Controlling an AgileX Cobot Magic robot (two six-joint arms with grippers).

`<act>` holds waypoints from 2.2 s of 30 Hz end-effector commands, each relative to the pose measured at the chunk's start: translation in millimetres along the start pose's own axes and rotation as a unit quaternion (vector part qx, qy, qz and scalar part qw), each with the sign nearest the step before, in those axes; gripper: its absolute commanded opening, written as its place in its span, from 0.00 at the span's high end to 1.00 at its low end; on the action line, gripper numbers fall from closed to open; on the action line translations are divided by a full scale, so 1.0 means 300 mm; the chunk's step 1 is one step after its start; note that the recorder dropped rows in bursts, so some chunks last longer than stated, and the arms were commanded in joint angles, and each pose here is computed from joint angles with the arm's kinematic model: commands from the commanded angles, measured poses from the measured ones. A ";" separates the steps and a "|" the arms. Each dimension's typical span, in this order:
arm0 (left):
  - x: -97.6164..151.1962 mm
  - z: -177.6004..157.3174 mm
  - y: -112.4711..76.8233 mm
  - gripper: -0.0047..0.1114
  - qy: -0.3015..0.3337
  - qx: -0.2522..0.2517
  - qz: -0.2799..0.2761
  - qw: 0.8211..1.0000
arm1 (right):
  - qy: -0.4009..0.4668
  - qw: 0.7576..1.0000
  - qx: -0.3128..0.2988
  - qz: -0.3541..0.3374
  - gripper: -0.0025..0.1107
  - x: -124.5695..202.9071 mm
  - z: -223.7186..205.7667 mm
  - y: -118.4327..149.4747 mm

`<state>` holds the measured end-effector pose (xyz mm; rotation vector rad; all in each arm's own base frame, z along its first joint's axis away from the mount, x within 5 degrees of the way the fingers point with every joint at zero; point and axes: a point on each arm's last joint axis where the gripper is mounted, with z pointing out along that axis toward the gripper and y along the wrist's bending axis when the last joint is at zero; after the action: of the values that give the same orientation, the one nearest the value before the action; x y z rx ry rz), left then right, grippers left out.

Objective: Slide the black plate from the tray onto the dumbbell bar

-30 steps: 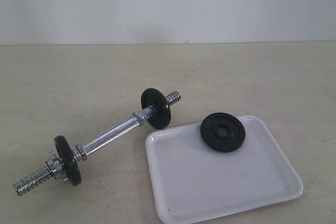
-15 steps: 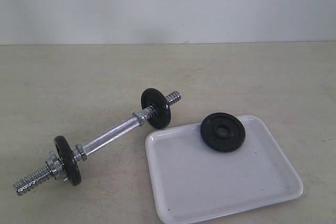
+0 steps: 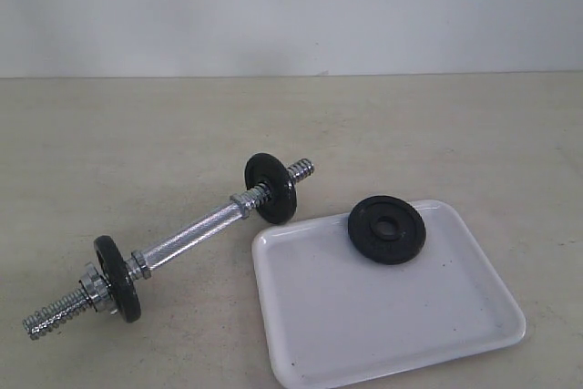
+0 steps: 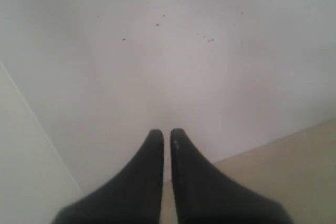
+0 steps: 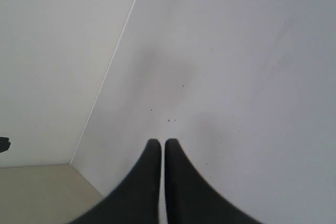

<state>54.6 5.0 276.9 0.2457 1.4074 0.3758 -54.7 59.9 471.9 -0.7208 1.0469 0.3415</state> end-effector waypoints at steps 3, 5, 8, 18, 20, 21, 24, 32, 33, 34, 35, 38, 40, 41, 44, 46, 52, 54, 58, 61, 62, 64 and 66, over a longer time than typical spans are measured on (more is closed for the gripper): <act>0.105 -0.017 -0.014 0.92 0.167 -0.042 -0.351 0.920 | 0.012 1.000 0.000 0.021 0.98 0.013 0.008 -0.006; 0.092 -0.014 -0.024 0.92 0.186 -0.026 -0.392 0.901 | 0.012 1.000 0.000 0.025 0.98 0.013 0.008 -0.006; 0.051 0.000 -0.038 0.92 0.222 0.019 -0.402 0.888 | 0.014 1.000 0.001 0.028 0.98 0.014 0.008 -0.007; -0.060 0.159 -0.126 0.92 0.278 0.260 -0.262 0.887 | 0.022 0.999 -0.002 0.038 0.98 0.019 0.008 -0.005; -0.070 0.213 -0.131 0.92 0.290 0.274 -0.253 0.881 | 0.030 0.999 -0.007 0.039 0.98 0.023 0.007 -0.002; -0.072 0.241 -0.132 0.92 0.300 0.278 -0.250 0.878 | 0.037 0.999 -0.010 0.036 0.98 0.028 0.007 0.001; -0.065 0.318 -0.147 0.92 0.330 0.311 -0.211 0.866 | 0.054 0.998 -0.012 0.036 0.98 0.038 0.006 0.002; 0.034 0.481 -0.223 0.92 0.410 0.425 -0.130 0.797 | 0.064 0.997 -0.006 0.034 0.98 0.044 0.005 -0.001; 0.049 0.496 -0.235 0.92 0.415 0.434 -0.124 0.790 | 0.064 0.997 -0.006 0.035 0.98 0.044 0.006 -0.001; 0.064 0.508 -0.250 0.92 0.419 0.447 -0.113 0.783 | 0.064 0.997 -0.006 0.035 0.98 0.044 0.005 -0.002; 0.078 0.517 -0.268 0.92 0.421 0.460 -0.102 0.775 | 0.065 0.997 -0.005 0.034 0.98 0.045 0.005 -0.002; 0.114 0.543 -0.326 0.83 0.410 0.501 -0.053 0.761 | 0.072 0.997 -0.010 0.032 0.98 0.049 0.005 0.001; 0.145 0.572 -0.385 0.65 0.411 0.507 -0.035 0.757 | 0.082 0.996 -0.014 0.028 0.98 0.055 0.004 0.004; 0.161 0.592 -0.423 0.51 0.410 0.501 -0.036 0.761 | 0.087 0.996 -0.013 0.024 0.98 0.058 0.003 0.003; 0.159 0.619 -0.503 0.39 0.395 0.516 -0.028 0.759 | 0.094 0.995 -0.009 0.018 0.98 0.062 0.003 0.000; 0.160 0.630 -0.563 0.40 0.389 0.532 -0.012 0.752 | 0.099 0.995 -0.006 0.014 0.98 0.066 0.004 -0.003; 0.214 0.676 -0.730 0.40 0.383 0.524 0.059 0.758 | 0.117 0.993 -0.006 0.003 0.98 0.076 0.001 -0.005; 0.248 0.689 -0.746 0.40 0.398 0.515 0.074 0.755 | 0.118 0.993 -0.014 0.000 0.98 0.078 -0.005 -0.006; 0.269 0.723 -0.759 0.40 0.405 0.493 0.078 0.766 | 0.129 0.991 -0.028 0.018 0.98 0.127 0.003 -0.014; 0.256 0.743 -0.759 0.40 0.391 0.483 0.079 0.779 | 0.154 0.987 -0.029 0.041 0.98 0.201 0.020 -0.021; 0.253 0.747 -0.759 0.40 0.389 0.482 0.079 0.781 | 0.164 0.985 -0.029 0.049 0.98 0.230 0.025 -0.022; 0.246 0.754 -0.760 0.40 0.386 0.481 0.078 0.783 | 0.180 0.981 -0.031 0.065 0.98 0.279 0.033 -0.022; 0.253 0.755 -0.763 0.40 0.387 0.481 0.079 0.783 | 0.198 0.976 -0.036 0.080 0.98 0.328 0.038 -0.019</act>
<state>310.5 -159.1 155.2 1.1631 2.3346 -0.1982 -6.0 56.3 404.8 -0.8033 1.4348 0.3676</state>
